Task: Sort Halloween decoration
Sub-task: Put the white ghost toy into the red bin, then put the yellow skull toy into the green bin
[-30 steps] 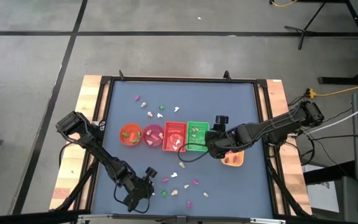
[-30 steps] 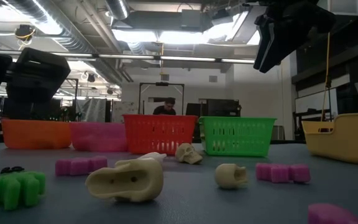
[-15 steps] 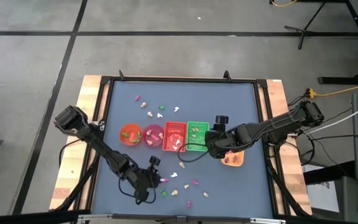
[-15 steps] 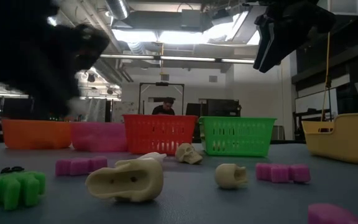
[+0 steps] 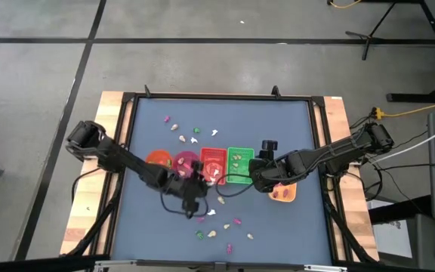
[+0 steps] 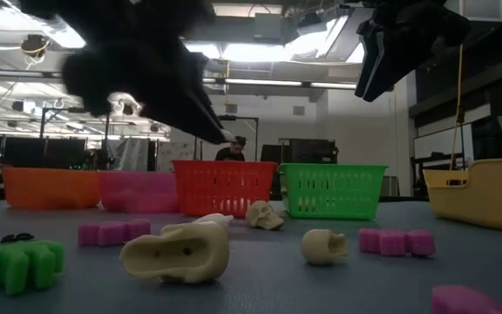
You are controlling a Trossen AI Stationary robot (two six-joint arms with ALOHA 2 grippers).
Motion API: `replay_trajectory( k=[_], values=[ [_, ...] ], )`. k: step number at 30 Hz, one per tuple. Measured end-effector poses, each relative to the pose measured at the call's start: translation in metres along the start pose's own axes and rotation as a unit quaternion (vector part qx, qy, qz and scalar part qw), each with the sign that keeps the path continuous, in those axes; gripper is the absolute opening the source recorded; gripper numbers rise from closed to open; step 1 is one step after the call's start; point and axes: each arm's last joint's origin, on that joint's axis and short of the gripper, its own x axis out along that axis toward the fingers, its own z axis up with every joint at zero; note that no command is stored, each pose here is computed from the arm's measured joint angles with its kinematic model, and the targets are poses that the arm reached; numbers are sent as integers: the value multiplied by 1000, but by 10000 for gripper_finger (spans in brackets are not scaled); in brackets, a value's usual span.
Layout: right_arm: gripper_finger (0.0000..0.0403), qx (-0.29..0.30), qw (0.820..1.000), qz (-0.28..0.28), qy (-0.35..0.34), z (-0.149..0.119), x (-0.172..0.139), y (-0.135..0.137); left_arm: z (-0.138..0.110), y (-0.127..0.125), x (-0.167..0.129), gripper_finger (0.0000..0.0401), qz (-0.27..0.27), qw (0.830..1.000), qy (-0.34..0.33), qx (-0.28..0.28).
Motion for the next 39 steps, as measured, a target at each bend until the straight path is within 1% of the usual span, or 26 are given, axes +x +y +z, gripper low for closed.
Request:
replay_trajectory(
  k=[5, 11, 20, 23, 25, 34, 39],
  values=[
    [182, 0, 1000, 0, 0, 0, 0, 0, -3, 21, 11, 53, 17, 999, 11, -26],
    [182, 0, 1000, 0, 0, 0, 0, 0, -6, 35, 17, 53, 32, 998, 20, -43],
    [182, 4, 1000, 8, -5, 1, 0, 1, -8, 46, 22, 53, 45, 990, 24, -129],
    [182, 7, 1000, 25, -8, 2, 0, 2, -9, 49, 23, 57, 49, 987, 25, -148],
    [182, 11, 999, 41, -12, 4, 0, 3, -10, 51, 24, 68, 51, 987, 26, -150],
    [182, 20, 993, 118, -19, 8, -1, 8, -12, 58, 27, 141, 60, 985, 31, -157],
    [182, 37, 984, 173, -26, 11, -2, 12, -13, 61, 28, 151, 64, 984, 33, -160]
  ],
)
